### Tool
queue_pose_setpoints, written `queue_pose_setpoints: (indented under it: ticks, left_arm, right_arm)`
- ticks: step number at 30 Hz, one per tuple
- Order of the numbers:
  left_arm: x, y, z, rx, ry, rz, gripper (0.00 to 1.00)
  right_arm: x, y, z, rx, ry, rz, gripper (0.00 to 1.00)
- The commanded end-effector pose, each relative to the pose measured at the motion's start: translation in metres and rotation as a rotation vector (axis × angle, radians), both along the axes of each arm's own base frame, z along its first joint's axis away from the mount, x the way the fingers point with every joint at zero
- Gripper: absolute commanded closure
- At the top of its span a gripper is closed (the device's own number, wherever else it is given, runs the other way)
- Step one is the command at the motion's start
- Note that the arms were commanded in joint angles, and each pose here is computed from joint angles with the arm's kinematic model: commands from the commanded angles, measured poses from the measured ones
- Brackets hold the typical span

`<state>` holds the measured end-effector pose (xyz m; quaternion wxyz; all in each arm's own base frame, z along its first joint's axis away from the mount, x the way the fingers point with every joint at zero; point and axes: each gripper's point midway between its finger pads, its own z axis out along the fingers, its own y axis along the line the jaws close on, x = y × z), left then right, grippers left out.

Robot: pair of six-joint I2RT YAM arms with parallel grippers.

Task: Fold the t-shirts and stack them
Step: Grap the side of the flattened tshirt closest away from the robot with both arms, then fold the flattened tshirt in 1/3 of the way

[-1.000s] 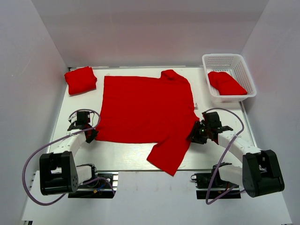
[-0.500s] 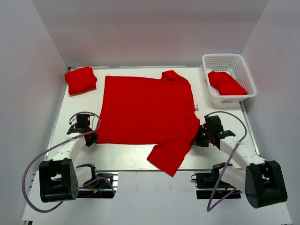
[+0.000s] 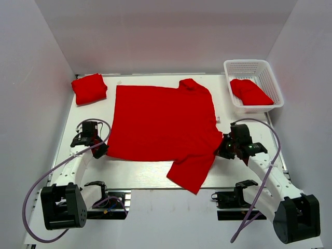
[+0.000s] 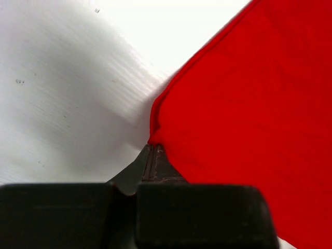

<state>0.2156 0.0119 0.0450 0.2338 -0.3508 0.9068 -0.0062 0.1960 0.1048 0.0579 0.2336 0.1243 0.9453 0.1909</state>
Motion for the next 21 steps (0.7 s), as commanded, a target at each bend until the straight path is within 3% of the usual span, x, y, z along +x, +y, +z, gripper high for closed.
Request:
queue_pose_setpoints:
  ticks: [1,9,13,21]
  left_arm:
    - [0.021,-0.003,0.028,-0.002,-0.079,-0.039,1.0]
    - [0.096,0.011,0.09,0.064,-0.231,-0.085,1.0]
    - [0.126,0.017,0.09,0.069,-0.226,-0.084,1.0]
    - [0.171,0.019,0.067,0.063,-0.212,-0.098,1.0]
  right_arm:
    - [0.019,-0.001,0.033,-0.002,-0.086,-0.021,1.0]
    - [0.074,0.0,0.089,-0.049,-0.2,-0.026,1.0]
    - [0.107,0.0,0.111,-0.066,-0.24,-0.033,1.0]
    - [0.143,-0.009,0.106,-0.074,-0.248,-0.065,1.0]
